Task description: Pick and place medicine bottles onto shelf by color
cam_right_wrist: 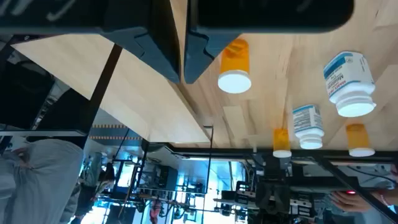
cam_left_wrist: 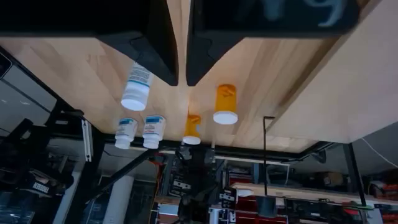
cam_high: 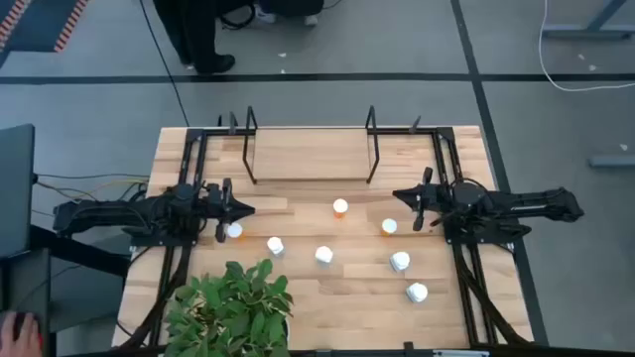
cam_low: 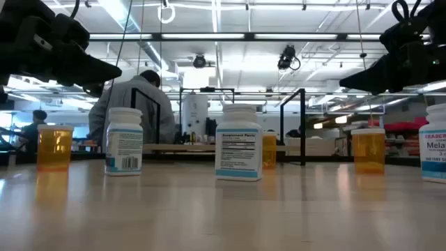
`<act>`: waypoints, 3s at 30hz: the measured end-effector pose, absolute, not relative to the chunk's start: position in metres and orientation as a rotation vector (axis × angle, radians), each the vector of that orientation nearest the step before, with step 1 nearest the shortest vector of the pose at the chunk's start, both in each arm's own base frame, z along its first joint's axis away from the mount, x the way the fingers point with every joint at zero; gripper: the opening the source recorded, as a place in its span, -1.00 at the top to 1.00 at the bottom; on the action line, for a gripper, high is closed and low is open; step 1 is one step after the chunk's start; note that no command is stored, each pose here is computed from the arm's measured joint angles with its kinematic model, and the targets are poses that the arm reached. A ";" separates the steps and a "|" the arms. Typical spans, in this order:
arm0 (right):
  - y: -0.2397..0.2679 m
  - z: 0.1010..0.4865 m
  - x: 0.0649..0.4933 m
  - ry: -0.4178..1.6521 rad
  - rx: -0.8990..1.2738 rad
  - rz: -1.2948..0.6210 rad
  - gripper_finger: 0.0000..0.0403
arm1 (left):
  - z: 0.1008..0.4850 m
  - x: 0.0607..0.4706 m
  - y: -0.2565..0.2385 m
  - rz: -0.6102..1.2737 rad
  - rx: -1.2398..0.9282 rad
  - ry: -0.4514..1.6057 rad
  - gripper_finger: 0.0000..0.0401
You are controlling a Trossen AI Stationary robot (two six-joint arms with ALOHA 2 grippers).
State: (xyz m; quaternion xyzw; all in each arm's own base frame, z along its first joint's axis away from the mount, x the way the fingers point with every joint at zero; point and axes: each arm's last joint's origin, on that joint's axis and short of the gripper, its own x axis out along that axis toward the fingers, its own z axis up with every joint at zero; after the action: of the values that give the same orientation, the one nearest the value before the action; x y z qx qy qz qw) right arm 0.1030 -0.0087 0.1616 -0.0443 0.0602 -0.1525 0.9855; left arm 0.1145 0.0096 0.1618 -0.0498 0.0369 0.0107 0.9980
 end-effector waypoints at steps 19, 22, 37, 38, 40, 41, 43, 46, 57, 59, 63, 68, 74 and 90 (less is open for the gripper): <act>-0.009 0.162 0.103 0.121 -0.089 -0.307 0.87 | 0.162 0.114 0.010 0.022 -0.100 0.074 0.81; -0.009 0.162 0.103 0.121 -0.089 -0.306 0.87 | 0.162 0.114 0.010 0.022 -0.099 0.074 0.80; -0.009 0.162 0.103 0.121 -0.089 -0.306 0.87 | 0.162 0.114 0.010 0.022 -0.100 0.074 0.83; -0.009 0.162 0.103 0.121 -0.089 -0.306 0.87 | 0.162 0.114 0.010 0.022 -0.100 0.074 0.83; -0.009 0.162 0.103 0.121 -0.089 -0.306 0.87 | 0.162 0.114 0.010 0.022 -0.100 0.073 0.81; -0.009 0.162 0.103 0.121 -0.089 -0.306 0.87 | 0.162 0.114 0.010 0.022 -0.100 0.073 0.81; -0.009 0.162 0.103 0.121 -0.089 -0.306 0.87 | 0.162 0.114 0.010 0.022 -0.100 0.073 0.80; -0.009 0.162 0.103 0.121 -0.089 -0.307 0.87 | 0.162 0.114 0.010 0.022 -0.100 0.074 0.80; -0.009 0.162 0.103 0.121 -0.089 -0.306 0.87 | 0.162 0.114 0.010 0.022 -0.100 0.074 0.85; -0.009 0.162 0.103 0.121 -0.089 -0.306 0.87 | 0.162 0.114 0.010 0.022 -0.100 0.073 0.83; -0.009 0.162 0.103 0.121 -0.091 -0.307 0.87 | 0.163 0.115 0.010 0.021 -0.120 0.061 0.81; -0.009 0.162 0.103 0.124 -0.108 -0.312 0.87 | 0.164 0.115 0.010 0.023 -0.173 0.055 0.83; -0.009 0.162 0.103 0.127 -0.129 -0.311 0.87 | 0.171 0.115 0.012 0.093 -0.119 -0.029 0.85; -0.009 0.174 0.104 -0.026 0.024 -0.323 0.87 | 0.198 0.109 0.028 0.345 -0.054 -0.231 -0.34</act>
State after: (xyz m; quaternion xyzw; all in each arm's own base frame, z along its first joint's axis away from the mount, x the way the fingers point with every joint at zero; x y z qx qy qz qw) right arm 0.1037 -0.0093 0.1744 0.0119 -0.0129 -0.1607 0.9868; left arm 0.1094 0.0276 0.1982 -0.0267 -0.1148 0.1713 0.9781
